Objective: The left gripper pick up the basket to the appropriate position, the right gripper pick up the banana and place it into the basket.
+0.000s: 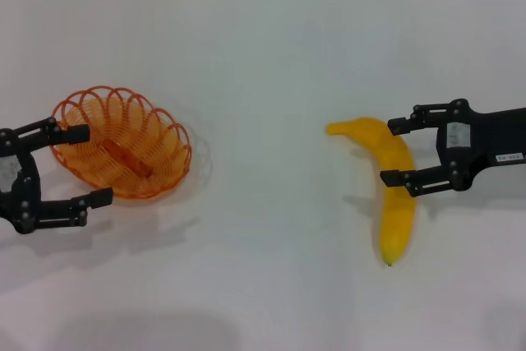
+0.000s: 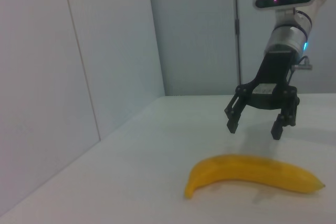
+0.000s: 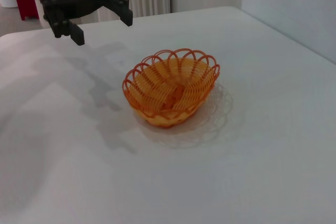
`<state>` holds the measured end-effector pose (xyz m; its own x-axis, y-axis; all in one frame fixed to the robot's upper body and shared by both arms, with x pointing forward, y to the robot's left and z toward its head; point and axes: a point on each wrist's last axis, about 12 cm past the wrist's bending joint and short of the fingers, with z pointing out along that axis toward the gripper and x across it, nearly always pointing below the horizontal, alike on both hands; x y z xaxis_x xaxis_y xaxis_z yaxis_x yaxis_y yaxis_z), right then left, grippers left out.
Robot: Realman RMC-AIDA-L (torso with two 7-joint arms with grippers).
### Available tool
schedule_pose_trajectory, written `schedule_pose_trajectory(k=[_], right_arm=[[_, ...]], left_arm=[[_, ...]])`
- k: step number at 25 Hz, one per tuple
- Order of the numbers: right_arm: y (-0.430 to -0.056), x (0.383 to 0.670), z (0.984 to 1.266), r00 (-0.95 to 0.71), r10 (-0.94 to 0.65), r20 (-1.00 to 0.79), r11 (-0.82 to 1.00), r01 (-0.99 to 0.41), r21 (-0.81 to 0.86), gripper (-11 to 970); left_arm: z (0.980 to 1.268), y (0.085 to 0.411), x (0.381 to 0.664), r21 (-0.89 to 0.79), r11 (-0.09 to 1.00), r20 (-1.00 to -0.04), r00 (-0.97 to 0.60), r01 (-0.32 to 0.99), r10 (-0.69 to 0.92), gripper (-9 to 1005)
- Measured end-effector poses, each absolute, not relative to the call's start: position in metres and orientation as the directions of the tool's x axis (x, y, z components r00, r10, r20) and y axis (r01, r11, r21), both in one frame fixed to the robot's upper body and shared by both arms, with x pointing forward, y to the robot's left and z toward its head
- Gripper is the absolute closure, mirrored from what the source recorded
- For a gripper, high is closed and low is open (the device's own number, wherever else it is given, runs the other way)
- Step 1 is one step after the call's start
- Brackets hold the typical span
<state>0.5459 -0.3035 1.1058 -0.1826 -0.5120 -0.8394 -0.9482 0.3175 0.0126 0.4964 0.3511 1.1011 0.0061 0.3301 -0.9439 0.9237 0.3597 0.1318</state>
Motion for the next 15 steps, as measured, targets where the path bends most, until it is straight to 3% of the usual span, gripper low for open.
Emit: schedule_pose_trajectory(k=[9,15], right_arm=[[-0.3023,0.5461,1.1052,-0.183,-0.51,-0.84,0.319,-0.948,0.013,138],[-0.301,0.5461,1.105,-0.183,-0.508,-0.842,0.318,-0.948,0.014,138]], left_arm=[[1.101,0.3498,0.4965,0.136,0.366,-0.947,0.012,0.921,0.321,103],[1.1092,0.357,0.5027,0.099,0.467,-0.964,-0.031,0.878,0.263,103]])
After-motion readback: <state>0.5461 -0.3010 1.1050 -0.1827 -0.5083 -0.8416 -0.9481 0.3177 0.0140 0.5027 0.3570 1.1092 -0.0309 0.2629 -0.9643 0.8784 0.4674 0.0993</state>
